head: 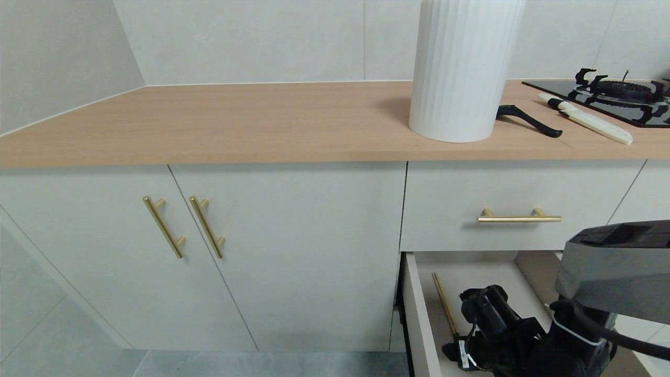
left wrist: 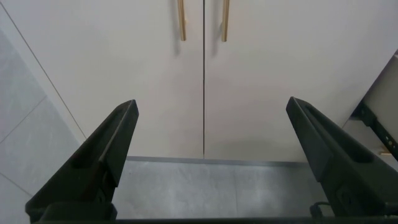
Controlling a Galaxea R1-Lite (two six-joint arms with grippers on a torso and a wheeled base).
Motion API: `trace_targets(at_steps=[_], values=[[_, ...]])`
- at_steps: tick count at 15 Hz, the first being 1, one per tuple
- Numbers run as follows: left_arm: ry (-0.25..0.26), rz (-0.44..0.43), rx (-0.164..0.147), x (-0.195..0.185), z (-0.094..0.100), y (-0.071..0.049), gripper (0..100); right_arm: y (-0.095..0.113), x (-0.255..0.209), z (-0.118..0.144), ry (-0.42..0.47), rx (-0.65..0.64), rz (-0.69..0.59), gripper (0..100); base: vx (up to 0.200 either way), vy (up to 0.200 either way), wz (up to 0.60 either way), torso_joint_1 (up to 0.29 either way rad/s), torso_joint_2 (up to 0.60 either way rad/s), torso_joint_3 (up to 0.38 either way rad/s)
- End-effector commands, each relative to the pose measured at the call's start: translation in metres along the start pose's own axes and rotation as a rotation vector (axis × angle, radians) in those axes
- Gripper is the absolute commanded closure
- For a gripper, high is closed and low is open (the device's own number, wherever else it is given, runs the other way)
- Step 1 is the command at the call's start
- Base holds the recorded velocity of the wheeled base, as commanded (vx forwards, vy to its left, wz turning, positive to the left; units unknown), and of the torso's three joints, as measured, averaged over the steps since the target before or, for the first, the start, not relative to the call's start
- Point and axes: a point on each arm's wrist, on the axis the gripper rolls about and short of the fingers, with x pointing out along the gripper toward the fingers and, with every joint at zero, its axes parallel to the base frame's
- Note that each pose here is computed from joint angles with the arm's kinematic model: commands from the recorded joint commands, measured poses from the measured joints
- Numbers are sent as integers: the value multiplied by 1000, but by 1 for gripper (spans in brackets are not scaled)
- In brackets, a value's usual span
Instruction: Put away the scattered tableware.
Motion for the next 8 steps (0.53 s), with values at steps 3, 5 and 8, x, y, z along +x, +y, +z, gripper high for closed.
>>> trace_targets(at_steps=[3, 5, 8], values=[[0, -1, 0, 0, 0, 0, 0, -1, -24, 11, -61, 15, 31, 0, 0, 0, 0, 0, 0, 0], [0, 1, 0, 0, 0, 0, 0, -5, -60, 28, -161, 39, 79, 0, 0, 0, 0, 0, 0, 0], [0, 1, 0, 0, 0, 0, 0, -22, -114, 51, -239, 49, 74, 0, 0, 0, 0, 0, 0, 0]])
